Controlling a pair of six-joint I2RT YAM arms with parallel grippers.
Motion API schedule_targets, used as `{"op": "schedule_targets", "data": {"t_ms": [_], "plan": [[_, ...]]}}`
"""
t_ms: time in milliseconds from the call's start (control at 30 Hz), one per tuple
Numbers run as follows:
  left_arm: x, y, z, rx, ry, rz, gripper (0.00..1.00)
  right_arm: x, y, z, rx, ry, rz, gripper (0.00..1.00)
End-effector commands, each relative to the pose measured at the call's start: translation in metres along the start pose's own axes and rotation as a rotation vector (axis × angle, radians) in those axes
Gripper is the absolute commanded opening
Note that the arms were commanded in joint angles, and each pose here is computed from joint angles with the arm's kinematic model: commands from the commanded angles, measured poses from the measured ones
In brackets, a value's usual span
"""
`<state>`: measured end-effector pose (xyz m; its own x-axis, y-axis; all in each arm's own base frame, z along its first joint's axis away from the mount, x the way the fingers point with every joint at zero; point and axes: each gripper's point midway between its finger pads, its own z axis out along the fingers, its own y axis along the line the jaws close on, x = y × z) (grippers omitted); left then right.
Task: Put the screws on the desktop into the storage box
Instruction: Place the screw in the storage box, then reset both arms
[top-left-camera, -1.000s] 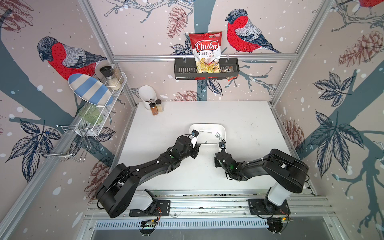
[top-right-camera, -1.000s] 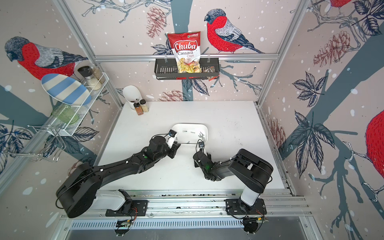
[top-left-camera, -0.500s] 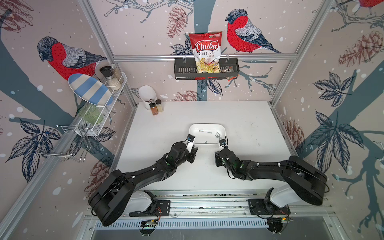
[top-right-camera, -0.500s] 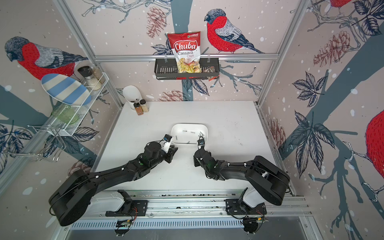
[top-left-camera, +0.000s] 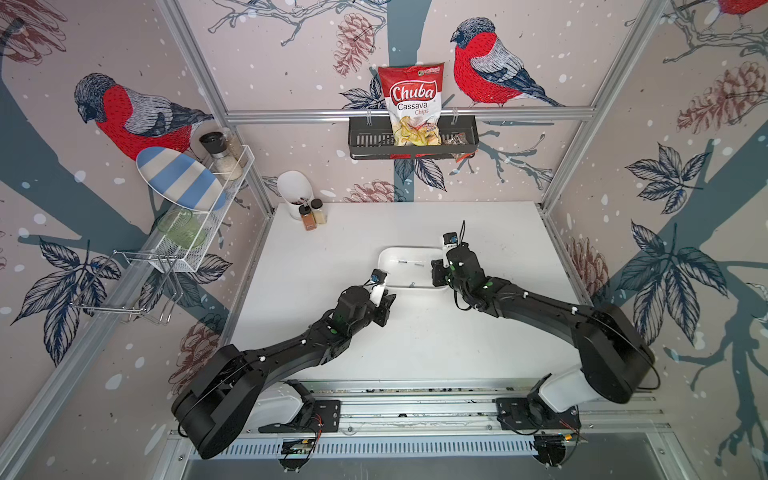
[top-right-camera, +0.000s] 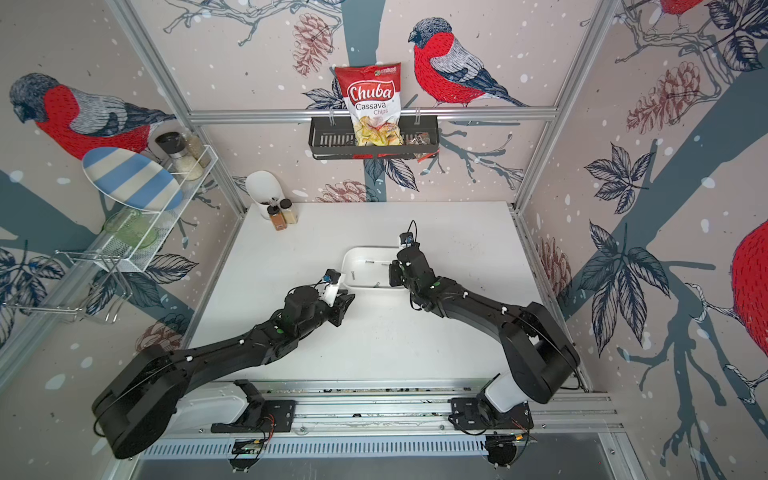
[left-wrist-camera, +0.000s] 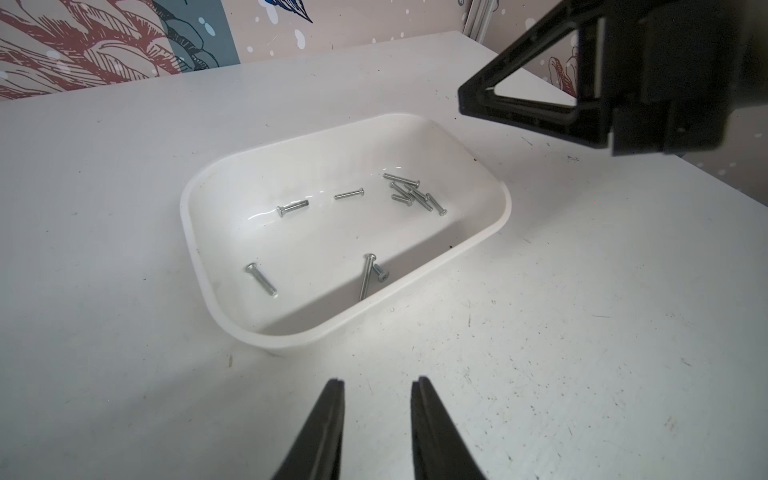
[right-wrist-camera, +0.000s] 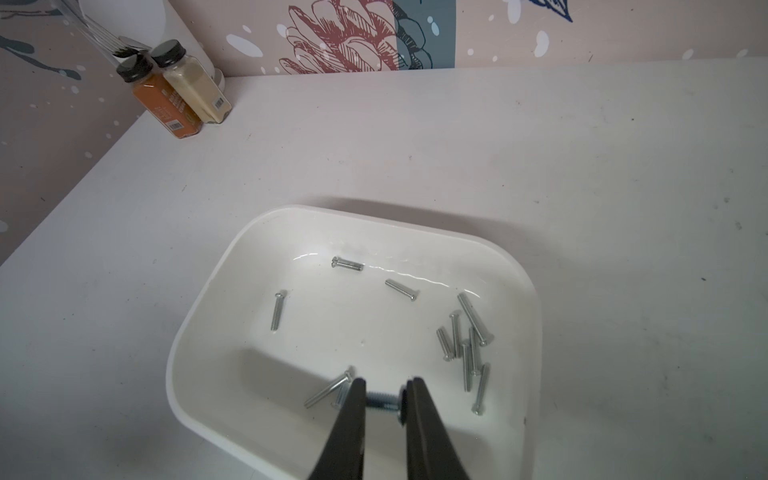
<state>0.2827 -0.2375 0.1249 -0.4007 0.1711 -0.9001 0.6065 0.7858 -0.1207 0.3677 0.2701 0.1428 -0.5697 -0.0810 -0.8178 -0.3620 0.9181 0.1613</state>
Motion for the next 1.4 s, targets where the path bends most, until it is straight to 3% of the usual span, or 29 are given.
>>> {"op": "schedule_targets", "data": {"t_ms": [0,200,567,767,933,1133,1200,1300,1333,1367], "plan": [[-0.009,0.001,-0.001,-0.003,-0.040,-0.003,0.32,0.015,-0.009,0.020,0.026,0.106,-0.053,0.17],[-0.008,0.001,-0.001,-0.001,-0.037,-0.002,0.32,0.035,-0.037,0.055,0.150,0.210,-0.098,0.17],[-0.003,0.002,0.005,-0.001,-0.018,0.000,0.33,0.048,-0.046,0.071,0.213,0.270,-0.152,0.22],[-0.006,0.002,0.003,-0.001,-0.027,-0.001,0.33,0.050,-0.044,0.075,0.213,0.275,-0.161,0.22],[-0.008,0.002,0.003,-0.004,-0.029,-0.003,0.35,0.046,-0.037,0.073,0.196,0.265,-0.166,0.30],[-0.016,0.006,0.002,-0.014,-0.047,-0.004,0.39,0.031,-0.031,0.062,0.199,0.229,-0.171,0.30],[-0.027,0.009,-0.001,-0.017,-0.073,0.006,0.44,0.020,-0.028,0.051,0.183,0.195,-0.162,0.32],[-0.056,0.022,-0.012,-0.062,-0.148,0.026,0.61,-0.006,-0.025,0.027,0.157,0.117,-0.144,0.46],[-0.065,0.030,-0.016,-0.092,-0.166,0.041,0.67,-0.016,-0.027,0.016,0.154,0.084,-0.131,0.64],[-0.075,0.038,-0.021,-0.127,-0.185,0.058,0.72,-0.025,-0.030,0.006,0.147,0.054,-0.120,0.99]]}}
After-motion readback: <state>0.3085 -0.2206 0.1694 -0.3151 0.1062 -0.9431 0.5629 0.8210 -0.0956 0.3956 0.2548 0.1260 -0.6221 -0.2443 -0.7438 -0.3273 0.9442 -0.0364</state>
